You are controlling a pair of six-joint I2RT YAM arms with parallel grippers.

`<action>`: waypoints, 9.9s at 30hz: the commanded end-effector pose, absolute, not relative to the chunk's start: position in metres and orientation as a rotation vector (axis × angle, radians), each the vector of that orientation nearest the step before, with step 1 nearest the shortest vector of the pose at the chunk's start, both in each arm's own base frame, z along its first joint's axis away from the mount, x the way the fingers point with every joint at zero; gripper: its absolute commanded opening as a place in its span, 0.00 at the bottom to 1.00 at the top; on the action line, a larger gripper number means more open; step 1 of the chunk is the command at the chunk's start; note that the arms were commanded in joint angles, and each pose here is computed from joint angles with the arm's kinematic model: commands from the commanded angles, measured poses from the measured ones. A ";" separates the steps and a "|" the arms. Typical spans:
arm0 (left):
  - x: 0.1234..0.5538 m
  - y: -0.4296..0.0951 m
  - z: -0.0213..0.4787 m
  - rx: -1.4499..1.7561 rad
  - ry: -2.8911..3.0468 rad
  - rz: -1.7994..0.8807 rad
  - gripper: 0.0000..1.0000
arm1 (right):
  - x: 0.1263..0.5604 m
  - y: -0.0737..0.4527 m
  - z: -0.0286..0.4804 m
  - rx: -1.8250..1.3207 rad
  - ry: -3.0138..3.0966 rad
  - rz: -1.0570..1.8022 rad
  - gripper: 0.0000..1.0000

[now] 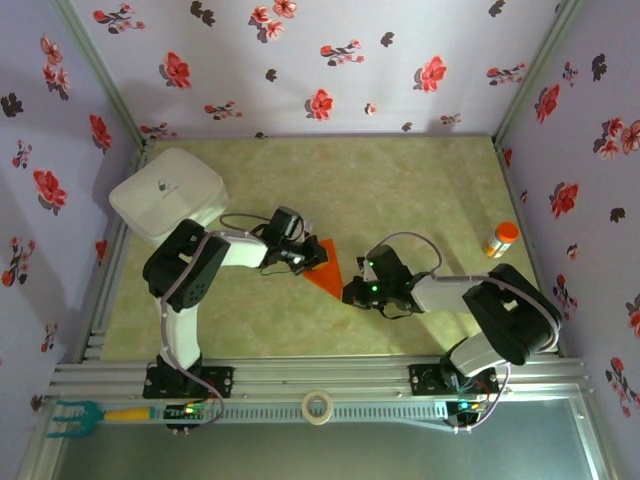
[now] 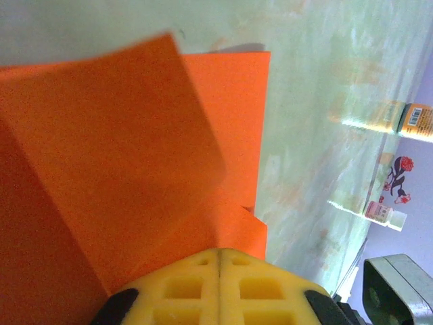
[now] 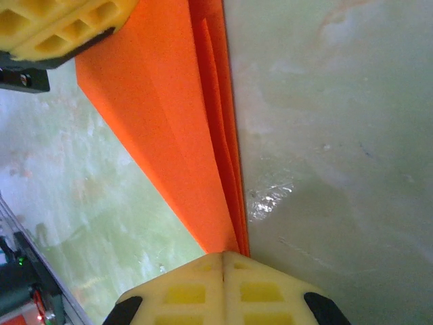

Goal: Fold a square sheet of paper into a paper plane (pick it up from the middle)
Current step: Fourth fold the wing at the center of the table.

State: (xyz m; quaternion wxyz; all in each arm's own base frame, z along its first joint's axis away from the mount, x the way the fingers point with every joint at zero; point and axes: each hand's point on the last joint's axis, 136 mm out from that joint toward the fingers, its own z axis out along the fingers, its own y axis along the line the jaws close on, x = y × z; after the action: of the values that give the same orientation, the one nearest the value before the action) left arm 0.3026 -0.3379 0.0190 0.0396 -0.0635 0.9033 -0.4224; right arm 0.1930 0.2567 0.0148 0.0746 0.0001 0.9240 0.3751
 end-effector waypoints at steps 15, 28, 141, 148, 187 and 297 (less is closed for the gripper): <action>0.299 -0.323 -0.008 -0.272 2.829 -1.182 0.06 | 0.177 0.234 0.035 0.121 2.808 1.061 0.00; 0.297 -0.327 -0.008 -0.260 2.833 -1.194 0.06 | 0.255 0.285 0.048 0.097 2.753 1.057 0.00; 0.301 -0.323 -0.007 -0.143 2.890 -1.072 0.02 | 0.217 0.239 -0.035 0.251 2.945 0.886 0.00; 0.319 -0.308 0.000 -0.148 2.853 -1.074 0.03 | 0.217 0.238 -0.034 0.248 2.943 0.880 0.00; 0.396 -0.251 0.049 -0.179 2.729 -0.918 0.05 | 0.216 0.240 -0.035 0.230 2.950 0.890 0.00; 0.302 -0.299 -0.028 -0.155 2.878 -1.090 0.03 | 0.185 0.252 -0.006 0.152 2.870 1.150 0.00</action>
State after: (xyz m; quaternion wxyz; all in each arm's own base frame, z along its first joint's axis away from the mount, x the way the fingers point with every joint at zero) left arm 0.3118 -0.3305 0.0183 0.0597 -0.0061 0.9057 -0.4197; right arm 0.2119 0.2731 0.0166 0.0709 0.0225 0.9118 0.4039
